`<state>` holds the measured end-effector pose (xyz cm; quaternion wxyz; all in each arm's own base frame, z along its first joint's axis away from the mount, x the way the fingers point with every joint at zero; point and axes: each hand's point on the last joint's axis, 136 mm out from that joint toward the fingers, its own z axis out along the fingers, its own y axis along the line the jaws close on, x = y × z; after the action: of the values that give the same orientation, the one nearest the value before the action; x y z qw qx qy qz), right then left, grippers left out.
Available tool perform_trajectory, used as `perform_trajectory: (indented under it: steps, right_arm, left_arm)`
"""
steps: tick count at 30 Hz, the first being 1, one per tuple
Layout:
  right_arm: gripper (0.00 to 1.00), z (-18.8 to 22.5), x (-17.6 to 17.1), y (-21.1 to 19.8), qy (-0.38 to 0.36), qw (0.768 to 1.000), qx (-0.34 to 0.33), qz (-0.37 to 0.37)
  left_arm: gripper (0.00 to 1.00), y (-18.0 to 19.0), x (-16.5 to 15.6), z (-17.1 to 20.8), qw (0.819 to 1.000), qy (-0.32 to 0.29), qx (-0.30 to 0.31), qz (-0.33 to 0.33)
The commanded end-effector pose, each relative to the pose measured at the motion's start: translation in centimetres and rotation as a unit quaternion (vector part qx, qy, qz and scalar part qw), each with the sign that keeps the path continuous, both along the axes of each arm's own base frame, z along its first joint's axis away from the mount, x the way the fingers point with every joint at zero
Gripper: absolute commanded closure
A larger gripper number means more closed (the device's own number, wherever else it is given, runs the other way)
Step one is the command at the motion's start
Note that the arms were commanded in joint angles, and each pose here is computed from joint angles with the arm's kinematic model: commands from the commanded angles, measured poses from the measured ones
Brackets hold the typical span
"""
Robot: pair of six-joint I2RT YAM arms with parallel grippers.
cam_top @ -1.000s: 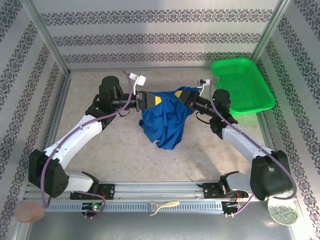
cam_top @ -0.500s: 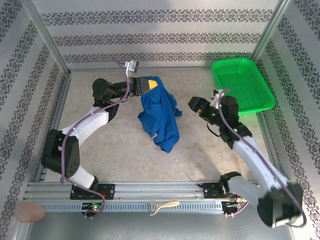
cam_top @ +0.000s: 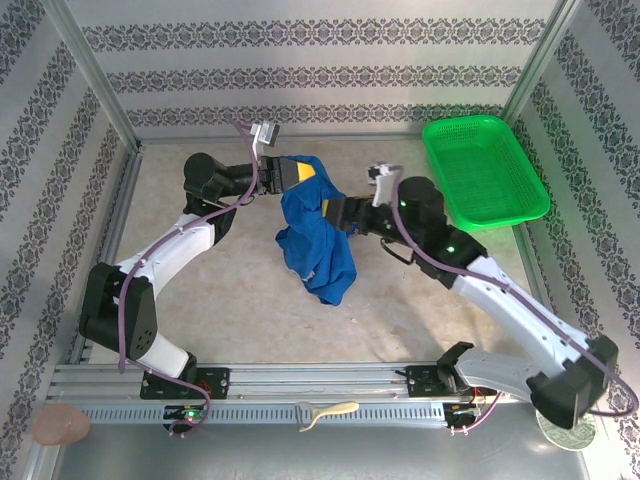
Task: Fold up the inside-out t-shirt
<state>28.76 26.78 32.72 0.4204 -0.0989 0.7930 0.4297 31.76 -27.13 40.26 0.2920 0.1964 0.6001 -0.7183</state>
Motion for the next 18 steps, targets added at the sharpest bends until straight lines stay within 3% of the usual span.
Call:
perform_trajectory:
  steps: [1,2,5,7,9,13,18]
  right_arm:
    - [0.28,0.9,2.7,1.0,-0.034,0.999,-0.016,-0.012]
    - [0.38,0.6,3.4,1.6,-0.031,0.999,-0.016,-0.007]
    - [1.0,0.8,4.6,1.1,-0.026,1.0,-0.007,-0.004]
    - [1.0,2.0,3.9,-0.3,-0.035,0.999,0.012,-0.003]
    - [1.0,3.5,2.4,-2.1,-0.049,0.998,0.031,0.01]
    - [1.0,6.1,-1.3,-3.8,-0.075,0.992,0.077,0.067]
    - [1.0,5.4,-2.5,-3.9,-0.07,0.989,0.094,0.093]
  left_arm:
    - [1.0,0.6,-1.3,2.3,0.999,-0.05,-0.007,0.003]
    - [1.0,0.6,-1.4,2.2,0.999,-0.049,-0.007,0.002]
    - [1.0,1.0,-1.6,2.3,0.999,-0.051,-0.005,0.005]
    - [1.0,2.1,-0.9,2.1,0.998,-0.047,-0.004,0.032]
    - [1.0,4.4,1.2,1.3,0.995,-0.028,0.007,0.099]
    - [1.0,8.0,4.3,-0.9,0.976,0.001,0.048,0.211]
    - [1.0,8.3,5.7,-0.9,0.976,0.012,0.042,0.215]
